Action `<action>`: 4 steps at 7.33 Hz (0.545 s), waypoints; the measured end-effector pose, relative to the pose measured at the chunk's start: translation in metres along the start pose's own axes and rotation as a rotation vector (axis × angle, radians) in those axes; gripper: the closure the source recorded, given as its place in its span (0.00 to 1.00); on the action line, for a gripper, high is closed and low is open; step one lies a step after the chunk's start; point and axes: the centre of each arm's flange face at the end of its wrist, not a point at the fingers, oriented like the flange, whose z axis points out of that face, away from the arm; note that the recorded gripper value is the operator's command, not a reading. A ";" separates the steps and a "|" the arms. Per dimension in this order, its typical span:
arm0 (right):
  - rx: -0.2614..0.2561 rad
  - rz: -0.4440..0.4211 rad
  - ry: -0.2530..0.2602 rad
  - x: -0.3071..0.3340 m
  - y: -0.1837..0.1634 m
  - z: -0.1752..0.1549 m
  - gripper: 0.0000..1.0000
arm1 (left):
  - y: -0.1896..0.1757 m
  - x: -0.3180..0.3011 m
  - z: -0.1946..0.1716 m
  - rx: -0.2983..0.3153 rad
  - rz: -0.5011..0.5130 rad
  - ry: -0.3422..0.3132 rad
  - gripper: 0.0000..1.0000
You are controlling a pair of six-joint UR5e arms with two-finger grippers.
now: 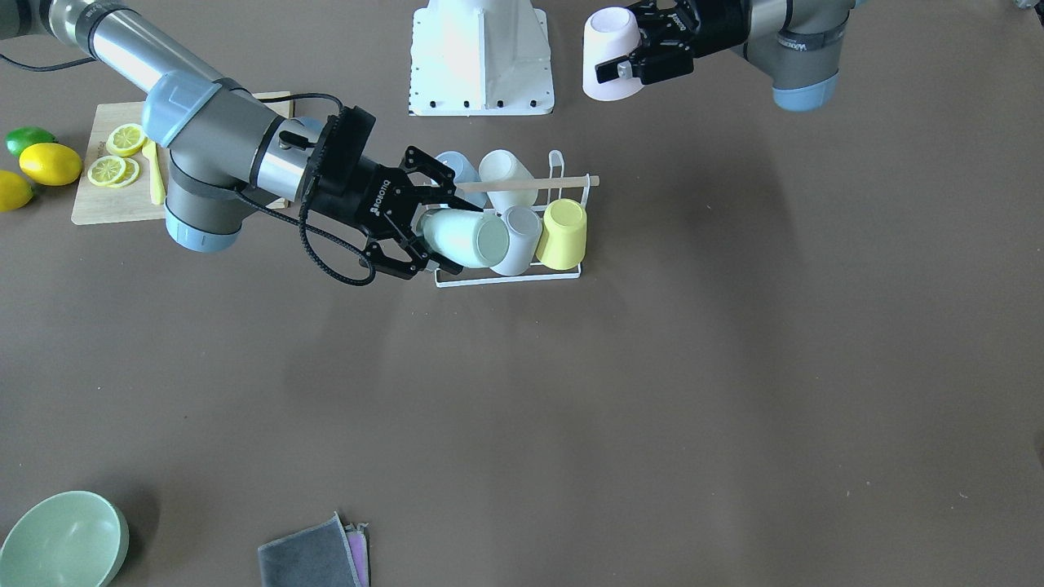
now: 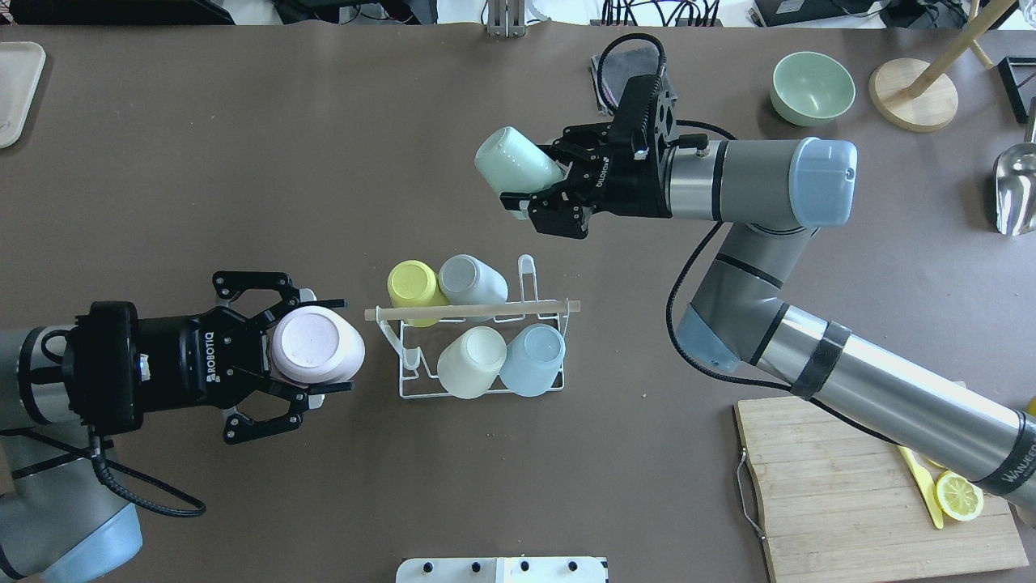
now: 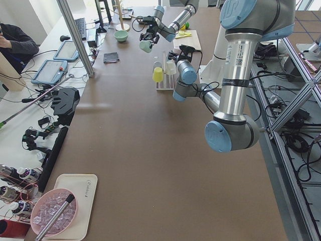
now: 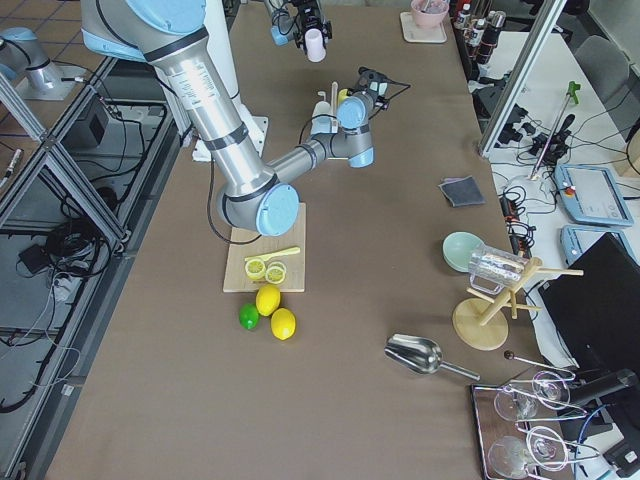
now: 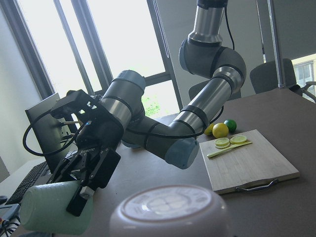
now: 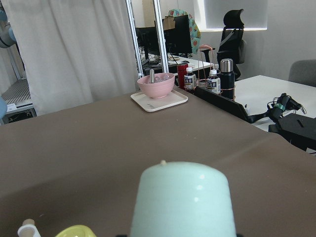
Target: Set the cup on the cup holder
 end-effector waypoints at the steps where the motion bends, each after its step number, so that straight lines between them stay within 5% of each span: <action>1: -0.005 -0.042 -0.007 -0.003 0.005 0.001 1.00 | 0.010 0.001 0.009 0.004 0.006 0.004 0.63; 4: -0.005 -0.122 -0.019 -0.021 0.023 0.014 1.00 | 0.037 0.005 0.052 -0.004 0.021 0.025 0.63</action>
